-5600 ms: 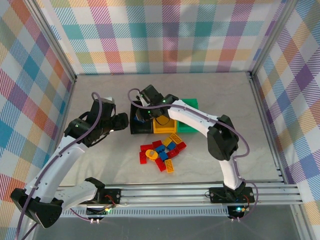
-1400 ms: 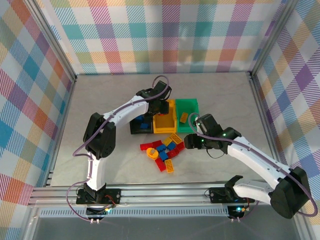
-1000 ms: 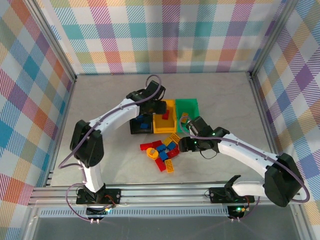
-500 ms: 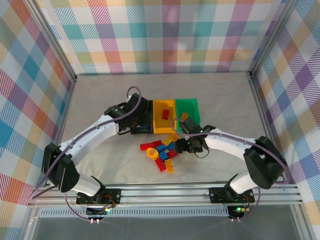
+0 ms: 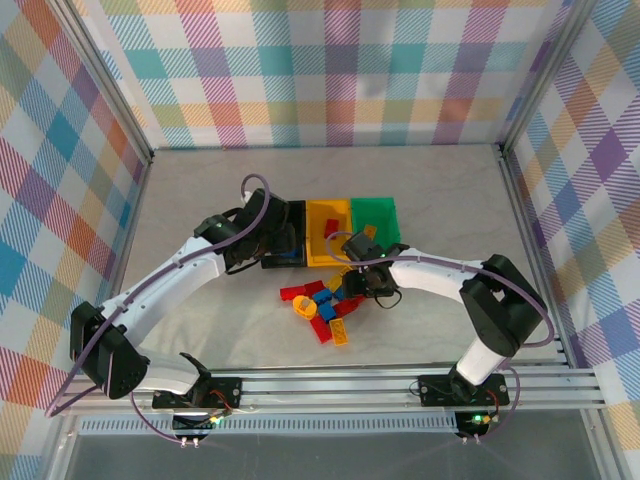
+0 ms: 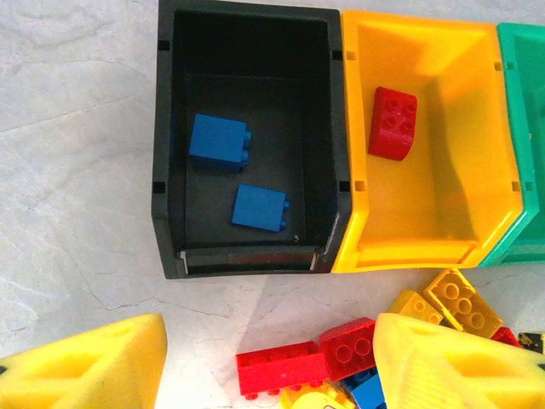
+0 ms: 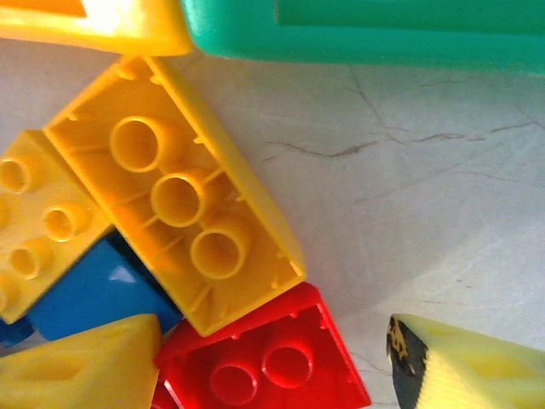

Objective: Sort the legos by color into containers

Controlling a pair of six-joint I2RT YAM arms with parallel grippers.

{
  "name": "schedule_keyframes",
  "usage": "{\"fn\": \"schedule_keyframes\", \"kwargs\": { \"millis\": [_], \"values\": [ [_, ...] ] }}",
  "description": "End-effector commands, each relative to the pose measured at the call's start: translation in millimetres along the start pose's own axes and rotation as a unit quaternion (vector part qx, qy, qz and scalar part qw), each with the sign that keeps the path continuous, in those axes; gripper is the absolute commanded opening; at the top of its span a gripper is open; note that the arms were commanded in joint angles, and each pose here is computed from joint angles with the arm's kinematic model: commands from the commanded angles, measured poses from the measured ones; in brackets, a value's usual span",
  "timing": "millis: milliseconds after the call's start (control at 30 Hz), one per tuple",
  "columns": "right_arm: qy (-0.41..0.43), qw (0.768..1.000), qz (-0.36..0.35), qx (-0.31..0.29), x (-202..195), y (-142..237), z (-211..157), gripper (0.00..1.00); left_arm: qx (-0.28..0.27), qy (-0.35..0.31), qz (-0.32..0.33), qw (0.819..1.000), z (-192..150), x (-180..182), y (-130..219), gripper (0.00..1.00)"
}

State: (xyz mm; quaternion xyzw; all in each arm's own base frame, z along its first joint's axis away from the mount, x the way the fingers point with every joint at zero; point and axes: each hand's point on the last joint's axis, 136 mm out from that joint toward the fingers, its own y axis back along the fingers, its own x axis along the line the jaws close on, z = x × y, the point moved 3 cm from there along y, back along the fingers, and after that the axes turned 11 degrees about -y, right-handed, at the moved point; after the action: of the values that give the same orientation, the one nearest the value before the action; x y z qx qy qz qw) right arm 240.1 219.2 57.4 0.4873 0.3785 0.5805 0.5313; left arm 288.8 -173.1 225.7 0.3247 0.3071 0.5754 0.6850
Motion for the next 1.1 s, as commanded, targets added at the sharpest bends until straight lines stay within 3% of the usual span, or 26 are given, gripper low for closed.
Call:
{"fn": "schedule_keyframes", "kwargs": {
  "millis": [0, 500, 733, 1067],
  "values": [
    [0.001, 1.0, -0.025, -0.007, -4.1, 1.0, 1.8, 0.68, -0.006, 0.001, 0.01, 1.0, -3.3, 8.1, 10.2, 0.65],
    [0.013, 0.999, -0.036, 0.001, -11.0, 2.5, -3.2, 0.67, -0.005, -0.004, 0.015, 1.0, -4.4, 10.0, 10.7, 0.65],
    [0.032, 0.999, -0.015, -0.004, -9.6, 14.3, -5.1, 0.75, -0.007, -0.003, 0.014, 1.0, -3.3, 9.5, 11.1, 0.66],
    [0.087, 0.996, -0.016, 0.014, -9.7, 16.4, -8.7, 0.73, -0.007, -0.003, 0.013, 1.0, -3.3, 9.7, 12.9, 0.66]
  ]
}}
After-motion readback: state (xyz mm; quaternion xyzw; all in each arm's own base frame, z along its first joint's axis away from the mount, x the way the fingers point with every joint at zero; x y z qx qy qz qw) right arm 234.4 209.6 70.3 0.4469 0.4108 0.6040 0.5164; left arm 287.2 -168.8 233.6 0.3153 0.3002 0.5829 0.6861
